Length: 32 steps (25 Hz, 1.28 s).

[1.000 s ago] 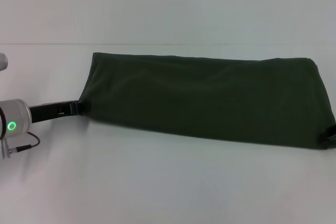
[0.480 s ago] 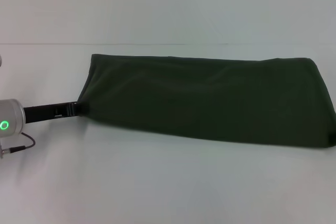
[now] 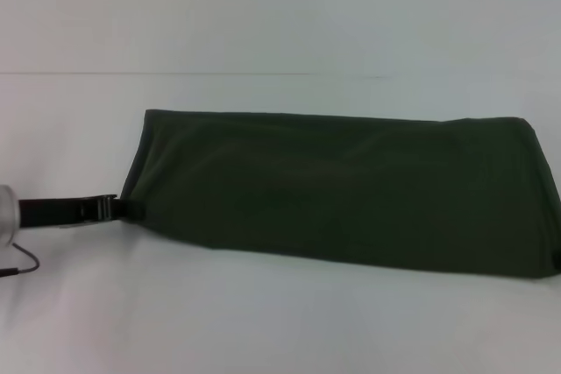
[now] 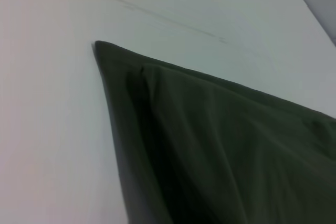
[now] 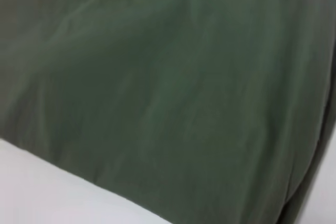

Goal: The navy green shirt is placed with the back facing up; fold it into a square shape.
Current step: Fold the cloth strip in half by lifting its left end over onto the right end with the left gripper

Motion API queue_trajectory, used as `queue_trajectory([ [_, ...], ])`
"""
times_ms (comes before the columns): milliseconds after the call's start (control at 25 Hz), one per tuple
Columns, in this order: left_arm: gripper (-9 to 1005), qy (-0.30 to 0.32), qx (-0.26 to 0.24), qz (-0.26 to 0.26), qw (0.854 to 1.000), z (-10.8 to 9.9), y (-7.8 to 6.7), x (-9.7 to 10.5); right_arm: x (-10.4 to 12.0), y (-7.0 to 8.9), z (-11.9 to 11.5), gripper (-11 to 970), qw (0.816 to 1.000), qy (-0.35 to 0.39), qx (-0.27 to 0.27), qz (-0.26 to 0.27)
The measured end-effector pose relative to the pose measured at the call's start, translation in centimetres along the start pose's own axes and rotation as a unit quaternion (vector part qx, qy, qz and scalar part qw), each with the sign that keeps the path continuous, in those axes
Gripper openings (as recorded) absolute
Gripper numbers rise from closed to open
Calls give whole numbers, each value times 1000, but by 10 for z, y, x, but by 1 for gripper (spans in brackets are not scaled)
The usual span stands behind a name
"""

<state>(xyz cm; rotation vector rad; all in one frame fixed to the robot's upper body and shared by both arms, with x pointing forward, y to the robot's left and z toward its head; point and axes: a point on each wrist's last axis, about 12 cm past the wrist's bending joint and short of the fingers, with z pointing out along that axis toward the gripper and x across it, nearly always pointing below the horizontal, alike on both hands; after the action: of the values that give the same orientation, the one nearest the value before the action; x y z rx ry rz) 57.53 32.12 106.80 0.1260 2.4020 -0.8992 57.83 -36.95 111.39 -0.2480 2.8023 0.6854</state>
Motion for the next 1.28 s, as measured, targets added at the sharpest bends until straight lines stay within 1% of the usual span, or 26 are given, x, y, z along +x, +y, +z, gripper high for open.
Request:
queue_trajectory([
  [200, 93, 20, 22, -24, 999, -18, 2, 9, 10, -3, -1, 13, 999, 41, 7, -23],
  [240, 94, 30, 27, -35, 999, -26, 4, 13, 13, -3, -1, 13, 998, 50, 8, -27],
  [440, 98, 56, 50, -75, 994, -46, 9, 29, 21, -2, -2, 13, 996, 74, -6, -50],
  [480, 98, 61, 61, -86, 993, -53, 10, 36, 22, -2, -3, 14, 996, 76, -9, -54],
  [800, 104, 88, 97, -105, 986, -61, 5, 56, 25, 1, -5, 13, 993, 88, -23, -75],
  [1000, 108, 95, 106, -110, 984, -61, 4, 61, 27, 1, -3, 31, 993, 89, -26, -77],
  [1280, 113, 90, 108, -118, 983, -61, 4, 61, 28, 1, -4, 63, 993, 87, -28, -77],
])
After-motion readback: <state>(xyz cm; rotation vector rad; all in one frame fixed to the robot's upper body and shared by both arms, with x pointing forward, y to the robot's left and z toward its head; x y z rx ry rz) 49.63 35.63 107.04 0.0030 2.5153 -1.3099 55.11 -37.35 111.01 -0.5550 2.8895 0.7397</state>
